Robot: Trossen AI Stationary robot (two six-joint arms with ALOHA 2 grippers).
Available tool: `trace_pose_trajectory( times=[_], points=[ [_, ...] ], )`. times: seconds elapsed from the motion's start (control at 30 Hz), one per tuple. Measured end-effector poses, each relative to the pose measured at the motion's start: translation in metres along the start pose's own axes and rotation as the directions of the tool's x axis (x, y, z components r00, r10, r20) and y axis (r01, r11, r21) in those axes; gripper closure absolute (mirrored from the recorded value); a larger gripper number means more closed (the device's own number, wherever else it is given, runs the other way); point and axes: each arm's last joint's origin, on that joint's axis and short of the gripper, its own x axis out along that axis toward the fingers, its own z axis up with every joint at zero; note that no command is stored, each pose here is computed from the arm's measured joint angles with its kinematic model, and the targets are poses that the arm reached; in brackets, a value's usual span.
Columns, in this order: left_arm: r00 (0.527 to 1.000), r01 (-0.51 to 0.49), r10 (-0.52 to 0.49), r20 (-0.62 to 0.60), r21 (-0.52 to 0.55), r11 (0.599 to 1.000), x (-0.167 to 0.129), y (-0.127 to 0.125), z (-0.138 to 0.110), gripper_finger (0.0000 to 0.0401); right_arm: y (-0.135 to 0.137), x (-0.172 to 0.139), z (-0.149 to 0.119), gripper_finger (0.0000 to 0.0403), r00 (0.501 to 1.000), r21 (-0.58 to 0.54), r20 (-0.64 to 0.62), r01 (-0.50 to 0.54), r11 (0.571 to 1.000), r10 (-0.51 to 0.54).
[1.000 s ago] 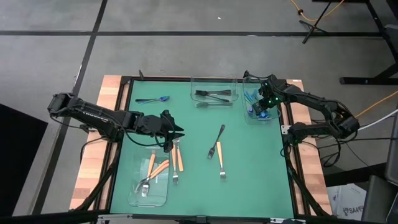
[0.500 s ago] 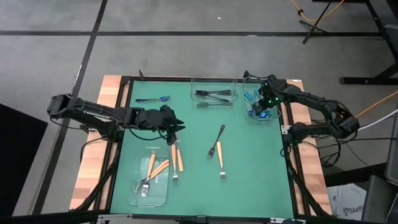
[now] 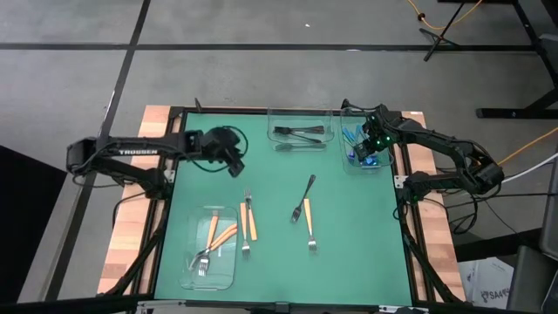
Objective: Sort silverware by color (type)
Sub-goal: Put the blue fork into the top right transparent bin
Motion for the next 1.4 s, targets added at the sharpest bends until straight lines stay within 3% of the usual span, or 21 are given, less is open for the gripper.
trace_pose_trajectory(
  times=[0.27, 0.67, 0.97, 1.4],
  points=[
    [0.971, -0.183, 0.182, -0.157, 0.008, 0.983, 0.003, 0.050, -0.004, 0.0301, 0.000, 0.000, 0.000, 0.0338, 1.000, 0.000, 0.000, 0.000, 1.000, 0.000],
    [0.932, -0.321, 0.310, -0.185, -0.030, 0.947, 0.001, 0.104, 0.001, 0.0301, 0.000, 0.000, 0.000, 0.0338, 1.000, 0.000, 0.000, 0.000, 1.000, 0.000],
    [0.928, -0.309, 0.294, -0.228, -0.029, 0.951, 0.005, 0.124, -0.002, 0.0301, 0.000, 0.000, 0.000, 0.0338, 1.000, 0.000, 0.000, 0.000, 1.000, 0.000],
    [0.887, -0.267, 0.258, -0.383, 0.032, 0.963, 0.039, 0.135, -0.014, 0.0301, 0.000, 0.000, 0.000, 0.0338, 1.000, 0.000, 0.000, 0.000, 1.000, 0.000]
  ],
)
